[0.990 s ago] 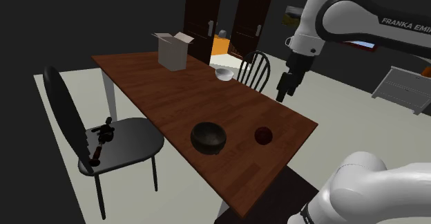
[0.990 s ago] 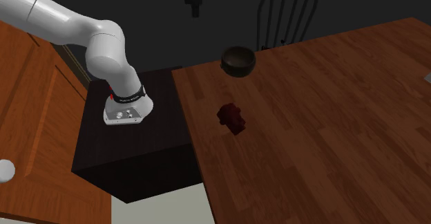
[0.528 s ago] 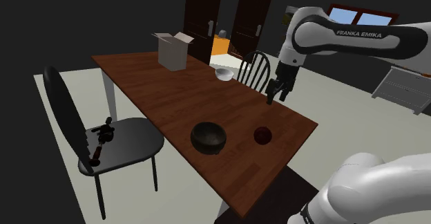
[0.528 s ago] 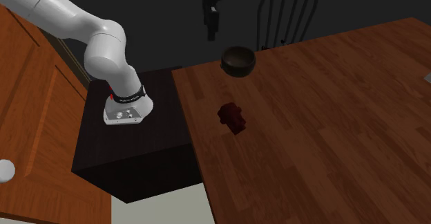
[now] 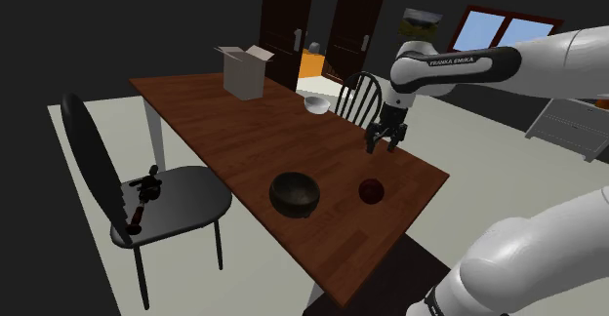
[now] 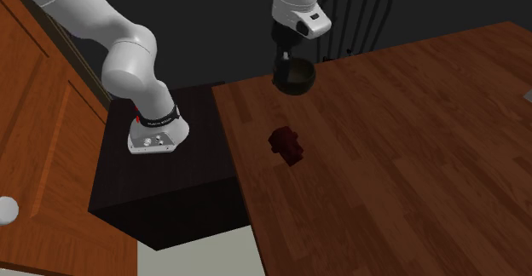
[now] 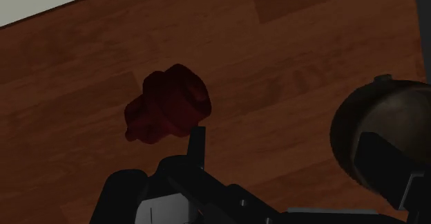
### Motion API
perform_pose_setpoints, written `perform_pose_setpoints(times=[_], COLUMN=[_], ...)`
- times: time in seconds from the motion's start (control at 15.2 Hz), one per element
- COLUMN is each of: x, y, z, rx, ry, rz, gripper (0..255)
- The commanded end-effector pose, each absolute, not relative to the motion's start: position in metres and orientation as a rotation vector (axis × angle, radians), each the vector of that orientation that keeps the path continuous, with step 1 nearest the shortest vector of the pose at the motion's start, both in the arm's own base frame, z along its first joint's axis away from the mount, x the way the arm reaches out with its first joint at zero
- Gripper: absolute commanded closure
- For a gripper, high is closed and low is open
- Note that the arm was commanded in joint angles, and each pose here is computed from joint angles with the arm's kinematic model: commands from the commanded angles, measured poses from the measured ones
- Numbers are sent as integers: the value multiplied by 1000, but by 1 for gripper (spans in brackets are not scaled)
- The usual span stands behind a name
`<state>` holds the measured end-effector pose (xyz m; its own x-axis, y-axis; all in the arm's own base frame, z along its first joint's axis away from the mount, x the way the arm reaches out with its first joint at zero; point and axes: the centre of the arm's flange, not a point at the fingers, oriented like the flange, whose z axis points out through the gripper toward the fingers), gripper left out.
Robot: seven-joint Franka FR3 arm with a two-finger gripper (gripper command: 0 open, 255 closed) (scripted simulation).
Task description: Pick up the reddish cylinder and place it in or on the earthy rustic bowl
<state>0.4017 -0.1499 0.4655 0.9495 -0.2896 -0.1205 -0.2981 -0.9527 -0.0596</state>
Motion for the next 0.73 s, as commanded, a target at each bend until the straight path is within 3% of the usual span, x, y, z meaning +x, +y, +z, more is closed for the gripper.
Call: perform_pose_setpoints(times=[0.0, 0.66], x=[410, 436], y=[-168, -264], z=[447, 347], rx=[-3003, -2860], ry=[535, 899], rz=[183, 252], gripper=[0, 0])
